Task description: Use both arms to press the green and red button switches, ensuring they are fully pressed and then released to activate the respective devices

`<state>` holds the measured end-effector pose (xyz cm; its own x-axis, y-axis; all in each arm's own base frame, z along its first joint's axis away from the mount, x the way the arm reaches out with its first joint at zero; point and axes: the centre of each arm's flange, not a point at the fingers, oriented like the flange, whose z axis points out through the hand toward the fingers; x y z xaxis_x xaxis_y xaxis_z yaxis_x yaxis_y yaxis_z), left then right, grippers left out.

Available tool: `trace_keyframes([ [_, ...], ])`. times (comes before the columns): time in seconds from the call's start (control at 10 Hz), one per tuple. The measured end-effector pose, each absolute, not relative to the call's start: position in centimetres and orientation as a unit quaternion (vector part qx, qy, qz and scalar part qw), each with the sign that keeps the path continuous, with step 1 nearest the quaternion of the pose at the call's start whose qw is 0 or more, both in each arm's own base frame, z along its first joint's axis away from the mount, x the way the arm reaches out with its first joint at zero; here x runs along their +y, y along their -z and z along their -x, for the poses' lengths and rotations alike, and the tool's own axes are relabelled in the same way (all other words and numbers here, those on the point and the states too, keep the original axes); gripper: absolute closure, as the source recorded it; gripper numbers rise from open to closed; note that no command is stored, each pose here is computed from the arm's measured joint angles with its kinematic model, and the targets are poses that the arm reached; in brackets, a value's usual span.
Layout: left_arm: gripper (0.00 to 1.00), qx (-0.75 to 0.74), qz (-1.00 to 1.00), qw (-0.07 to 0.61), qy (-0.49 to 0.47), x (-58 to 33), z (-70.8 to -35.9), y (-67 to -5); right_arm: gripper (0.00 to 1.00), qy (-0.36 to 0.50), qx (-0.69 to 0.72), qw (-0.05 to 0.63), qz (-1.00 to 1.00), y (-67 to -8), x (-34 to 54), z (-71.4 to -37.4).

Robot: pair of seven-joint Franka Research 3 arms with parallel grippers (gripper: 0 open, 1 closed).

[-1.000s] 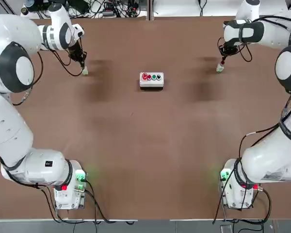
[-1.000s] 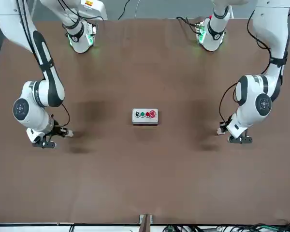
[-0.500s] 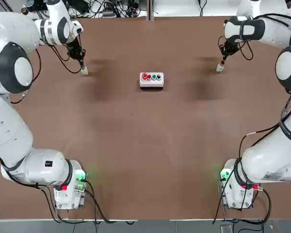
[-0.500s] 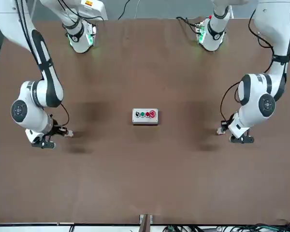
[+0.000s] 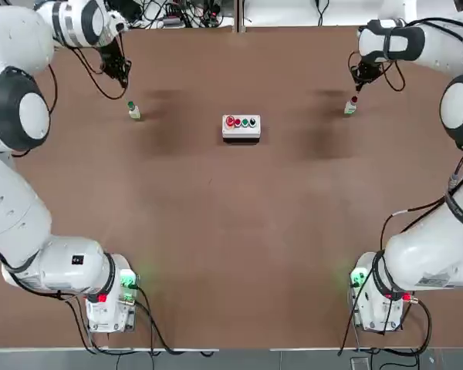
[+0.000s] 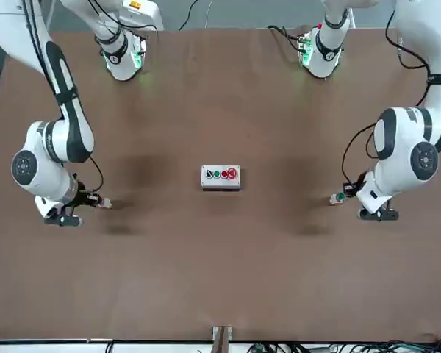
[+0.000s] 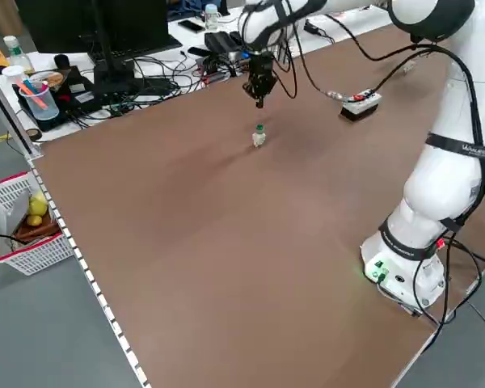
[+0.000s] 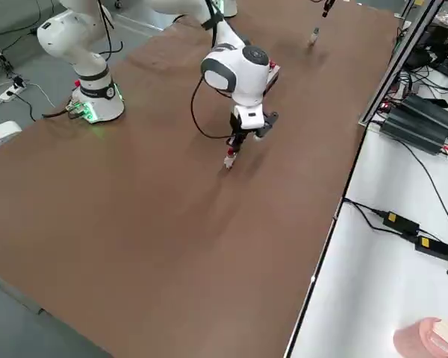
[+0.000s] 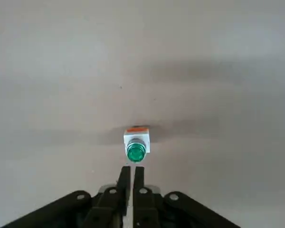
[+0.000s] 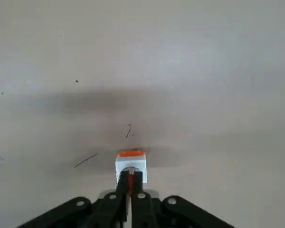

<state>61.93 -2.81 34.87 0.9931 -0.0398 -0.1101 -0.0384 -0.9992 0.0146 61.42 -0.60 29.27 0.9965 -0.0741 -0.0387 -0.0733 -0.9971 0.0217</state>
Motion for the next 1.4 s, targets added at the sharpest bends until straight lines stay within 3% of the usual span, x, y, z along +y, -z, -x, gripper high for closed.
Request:
trace_keyframes([
  [0.1, 0.85, -0.019, -0.998, 0.006, 0.057, -2.8, -62.3, -37.3, 0.72, 0.018, -0.035, 0.010, -0.999, -30.5, -0.3, -61.3],
  [0.3, 0.60, -0.018, -0.998, 0.006, 0.056, -2.5, -62.7, -42.2, 0.46, 0.014, -0.033, 0.011, -0.999, -33.1, 0.6, -61.0],
  [0.5, 0.49, -0.017, -0.999, 0.007, 0.041, -2.3, -62.9, -46.8, 0.16, 0.010, -0.031, 0.012, -0.999, -36.7, 1.1, -60.3],
  [0.6, 0.35, -0.017, -1.000, 0.007, 0.025, -2.3, -62.9, -49.2, 0.01, 0.007, -0.031, 0.013, -0.999, -38.5, 1.1, -59.9],
  [0.8, 0.07, -0.016, -1.000, 0.010, -0.006, -2.3, -61.9, -53.9, 0.02, 0.001, -0.032, 0.014, -0.999, -41.4, 1.1, -59.1],
  [0.9, 0.00, -0.014, -1.000, 0.014, -0.011, -2.1, -61.0, -55.8, 0.06, 0.001, -0.032, 0.015, -0.999, -42.5, 1.1, -58.7],
  [1.0, 0.00, -0.012, -1.000, 0.015, -0.012, -1.9, -60.3, -57.8, 0.10, 0.001, -0.033, 0.016, -0.999, -43.9, 1.0, -58.4],
  [1.2, 0.00, -0.014, -1.000, 0.018, -0.006, -2.0, -59.4, -61.0, 0.42, 0.002, -0.035, 0.017, -0.999, -47.0, 1.0, -57.8],
  [1.4, 0.00, -0.019, -1.000, 0.018, 0.009, -2.4, -58.7, -62.1, 0.43, -0.001, -0.036, 0.018, -0.999, -49.0, 0.9, -57.2],
])
